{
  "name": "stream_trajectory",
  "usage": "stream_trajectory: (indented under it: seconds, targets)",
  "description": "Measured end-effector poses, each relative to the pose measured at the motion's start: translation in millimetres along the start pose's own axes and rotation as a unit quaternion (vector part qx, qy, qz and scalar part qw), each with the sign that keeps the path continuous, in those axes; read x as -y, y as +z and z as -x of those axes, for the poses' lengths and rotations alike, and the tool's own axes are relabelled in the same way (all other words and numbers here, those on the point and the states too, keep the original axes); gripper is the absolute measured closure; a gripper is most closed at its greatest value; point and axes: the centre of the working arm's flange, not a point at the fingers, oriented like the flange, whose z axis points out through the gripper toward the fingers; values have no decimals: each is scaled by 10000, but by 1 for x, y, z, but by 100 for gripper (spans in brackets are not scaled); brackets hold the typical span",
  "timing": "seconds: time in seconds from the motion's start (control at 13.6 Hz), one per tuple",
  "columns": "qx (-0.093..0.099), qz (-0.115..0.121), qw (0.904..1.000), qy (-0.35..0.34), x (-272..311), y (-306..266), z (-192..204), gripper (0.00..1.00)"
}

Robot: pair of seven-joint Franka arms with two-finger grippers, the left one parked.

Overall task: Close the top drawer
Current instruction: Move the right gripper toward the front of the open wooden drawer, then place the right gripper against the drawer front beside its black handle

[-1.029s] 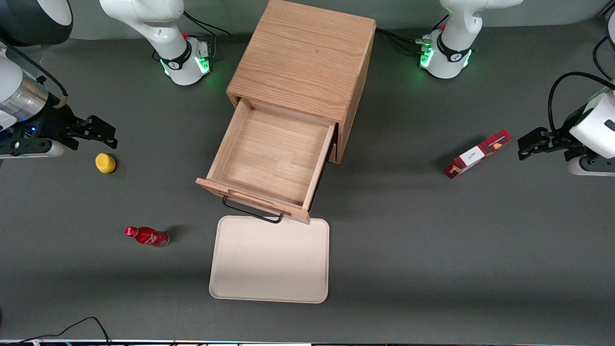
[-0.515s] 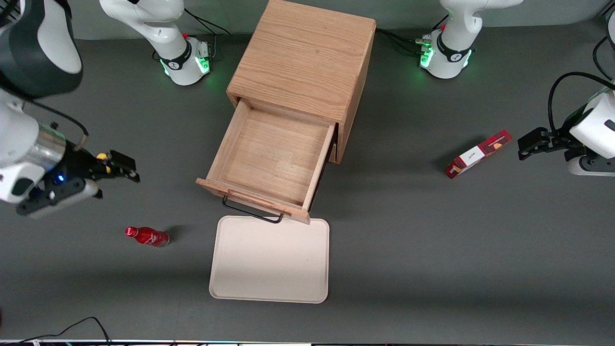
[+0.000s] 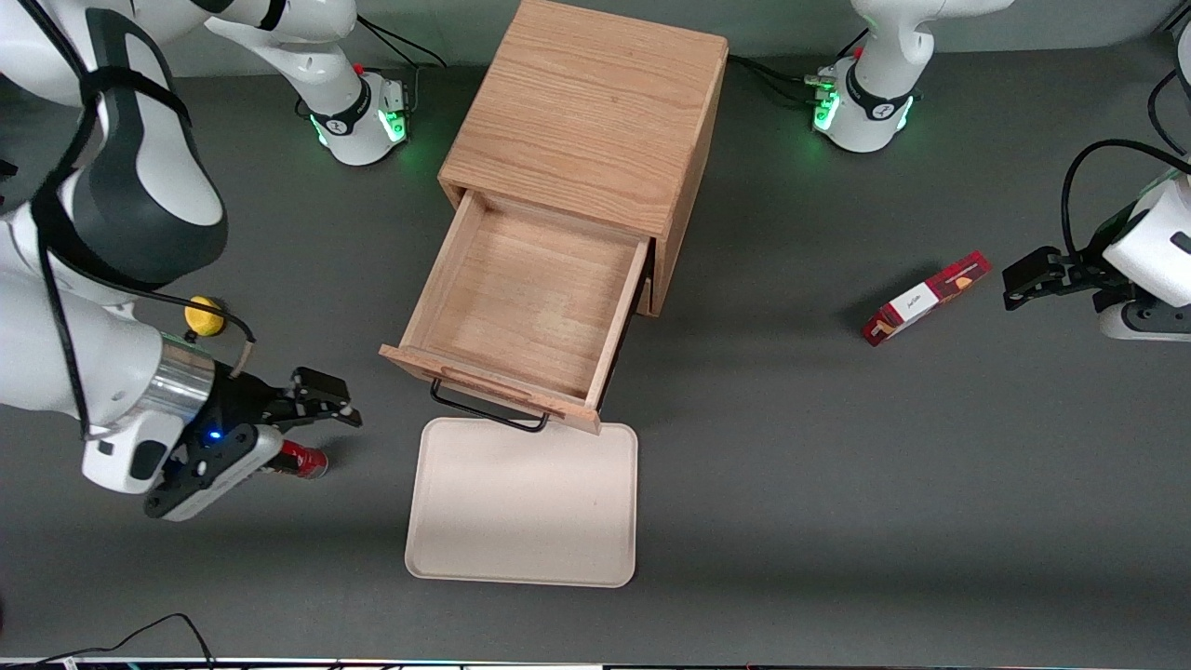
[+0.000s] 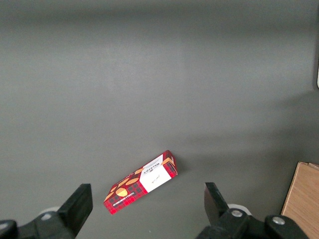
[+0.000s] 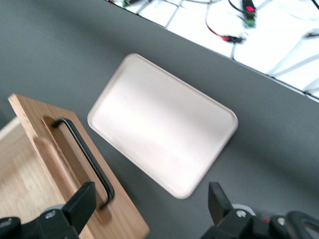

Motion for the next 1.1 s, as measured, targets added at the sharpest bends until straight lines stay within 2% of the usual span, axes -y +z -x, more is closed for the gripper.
stream_trajectory:
  seconds: [0.15, 0.37, 0.81, 1.1]
  targets:
    - [-14, -323, 9993, -175, 16, 33, -10, 0]
    - [176, -651, 9941, -849, 29, 88, -14, 0]
    - [424, -870, 9895, -1071, 13, 136, -6, 0]
    - [502, -1007, 9879, -1066, 19, 147, -5, 0]
